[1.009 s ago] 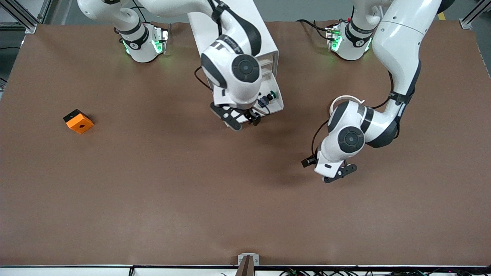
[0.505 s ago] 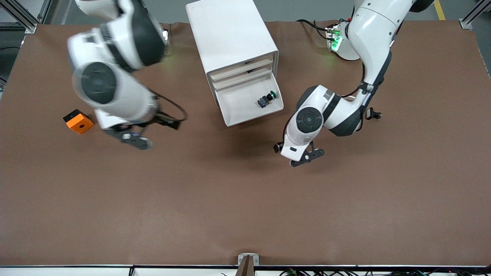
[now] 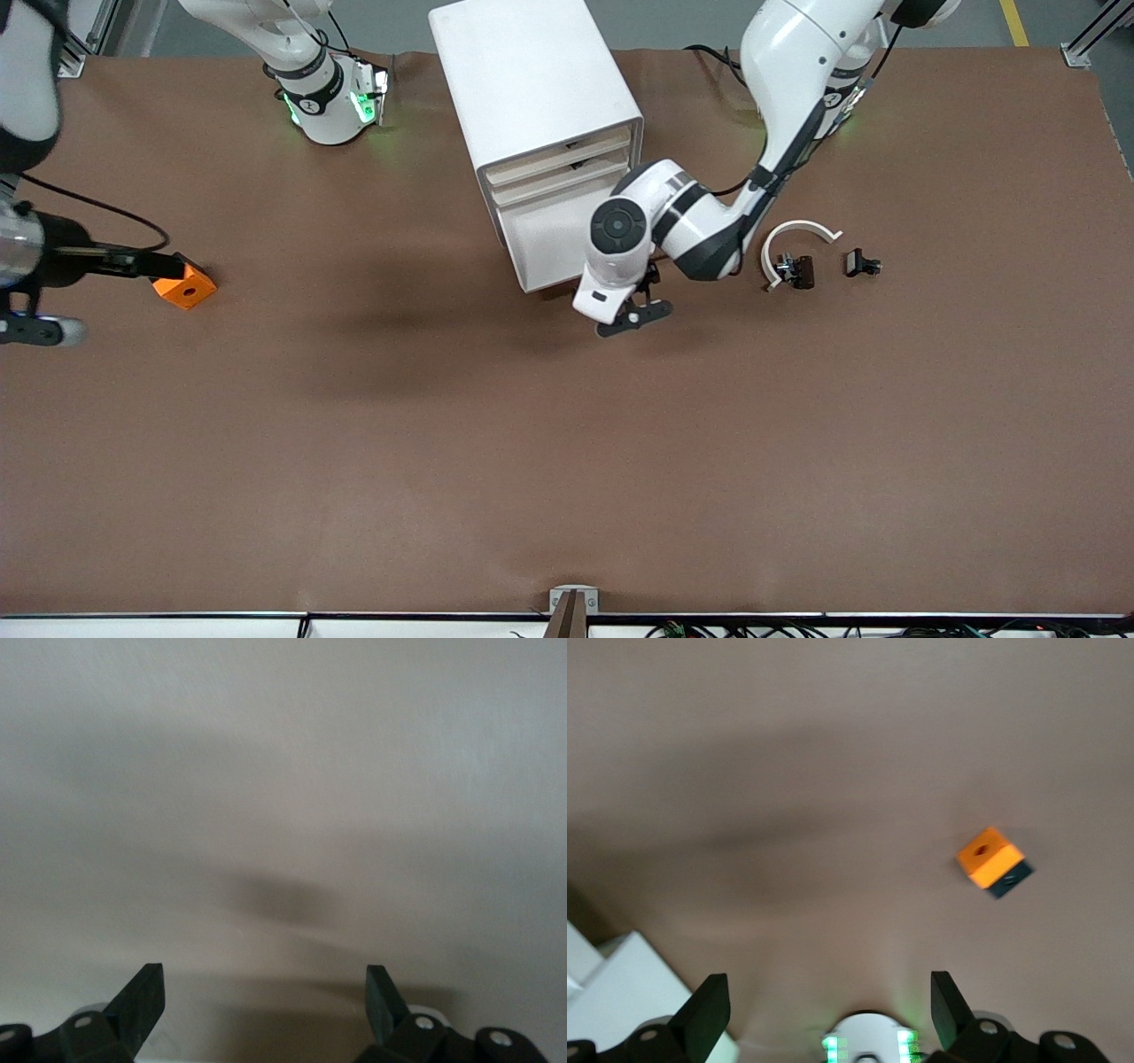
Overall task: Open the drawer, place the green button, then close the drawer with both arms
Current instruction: 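Push the drawer shut into the cabinet with the left gripper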
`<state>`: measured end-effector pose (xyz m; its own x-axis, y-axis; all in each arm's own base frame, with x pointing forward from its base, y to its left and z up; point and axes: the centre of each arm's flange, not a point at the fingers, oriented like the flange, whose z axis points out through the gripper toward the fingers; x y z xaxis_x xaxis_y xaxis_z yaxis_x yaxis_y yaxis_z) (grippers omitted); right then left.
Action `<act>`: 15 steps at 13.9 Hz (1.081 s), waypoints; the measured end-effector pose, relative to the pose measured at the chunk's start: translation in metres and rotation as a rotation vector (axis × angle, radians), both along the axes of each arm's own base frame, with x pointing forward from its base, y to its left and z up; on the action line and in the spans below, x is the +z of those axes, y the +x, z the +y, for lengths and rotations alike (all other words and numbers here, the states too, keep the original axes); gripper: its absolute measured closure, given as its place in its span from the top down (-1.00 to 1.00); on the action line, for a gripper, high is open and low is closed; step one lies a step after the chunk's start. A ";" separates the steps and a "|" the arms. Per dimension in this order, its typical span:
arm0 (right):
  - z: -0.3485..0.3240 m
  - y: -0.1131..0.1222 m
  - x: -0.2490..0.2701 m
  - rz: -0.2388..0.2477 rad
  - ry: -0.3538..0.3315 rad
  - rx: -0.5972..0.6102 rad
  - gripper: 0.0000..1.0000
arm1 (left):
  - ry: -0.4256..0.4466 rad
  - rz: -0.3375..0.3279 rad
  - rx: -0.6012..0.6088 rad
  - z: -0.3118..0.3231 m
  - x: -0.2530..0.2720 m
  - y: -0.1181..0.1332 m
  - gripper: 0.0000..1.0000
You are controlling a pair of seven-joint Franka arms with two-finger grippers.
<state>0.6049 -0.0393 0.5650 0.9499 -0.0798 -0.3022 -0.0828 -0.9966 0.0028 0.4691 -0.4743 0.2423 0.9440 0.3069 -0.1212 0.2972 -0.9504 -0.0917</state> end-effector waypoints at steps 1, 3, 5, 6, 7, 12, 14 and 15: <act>-0.018 -0.001 -0.001 0.001 0.004 0.022 1.00 | 0.004 0.002 -0.004 -0.009 -0.002 -0.009 1.00; -0.042 -0.004 -0.001 0.002 0.008 0.054 1.00 | 0.011 0.006 -0.008 -0.020 -0.005 -0.023 1.00; -0.052 -0.006 0.000 0.004 0.002 0.061 1.00 | 0.015 0.008 -0.005 -0.026 -0.007 -0.030 1.00; -0.054 -0.006 0.000 0.004 0.003 0.066 1.00 | 0.013 0.015 0.000 -0.027 -0.007 -0.032 1.00; -0.057 -0.007 0.000 0.004 0.006 0.068 1.00 | 0.004 0.032 0.012 -0.029 -0.007 -0.034 1.00; -0.059 -0.005 0.001 -0.013 0.007 0.079 1.00 | -0.045 0.144 0.051 -0.046 -0.018 -0.059 1.00; -0.054 -0.003 0.003 -0.021 0.007 0.088 1.00 | -0.075 0.208 0.104 -0.048 -0.023 -0.063 1.00; -0.051 -0.002 0.009 -0.034 0.002 0.094 1.00 | -0.092 0.242 0.133 -0.050 -0.025 -0.065 1.00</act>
